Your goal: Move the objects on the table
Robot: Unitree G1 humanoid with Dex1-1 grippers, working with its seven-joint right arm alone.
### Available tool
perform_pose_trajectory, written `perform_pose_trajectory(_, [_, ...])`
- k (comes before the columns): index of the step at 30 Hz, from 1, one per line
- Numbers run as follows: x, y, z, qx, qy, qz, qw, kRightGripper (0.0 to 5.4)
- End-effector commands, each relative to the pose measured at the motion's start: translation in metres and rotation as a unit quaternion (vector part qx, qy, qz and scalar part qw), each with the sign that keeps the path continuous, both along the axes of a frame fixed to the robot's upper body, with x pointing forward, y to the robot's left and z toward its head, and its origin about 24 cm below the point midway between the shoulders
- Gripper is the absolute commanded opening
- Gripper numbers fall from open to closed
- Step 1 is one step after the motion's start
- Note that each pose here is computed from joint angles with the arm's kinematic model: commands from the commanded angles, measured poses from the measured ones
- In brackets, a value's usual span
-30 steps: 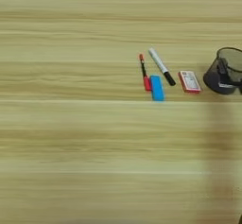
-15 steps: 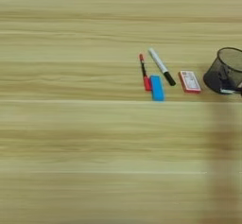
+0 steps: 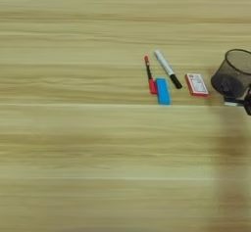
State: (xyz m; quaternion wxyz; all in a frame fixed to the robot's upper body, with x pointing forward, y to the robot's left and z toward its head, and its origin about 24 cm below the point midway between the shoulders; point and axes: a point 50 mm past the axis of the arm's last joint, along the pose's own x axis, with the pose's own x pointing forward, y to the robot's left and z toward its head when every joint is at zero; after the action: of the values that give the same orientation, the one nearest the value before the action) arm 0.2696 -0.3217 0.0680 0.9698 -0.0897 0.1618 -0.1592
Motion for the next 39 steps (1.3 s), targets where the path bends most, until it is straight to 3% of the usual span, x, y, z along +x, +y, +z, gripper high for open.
perform_pose_trajectory(1, [0.015, -0.007, 0.035, -0.037, -0.058, 0.007, 0.9976, 5.37])
perform_pose_trajectory(39, [0.041, -0.014, 0.03, -0.014, -0.086, 0.005, 0.9962, 5.37])
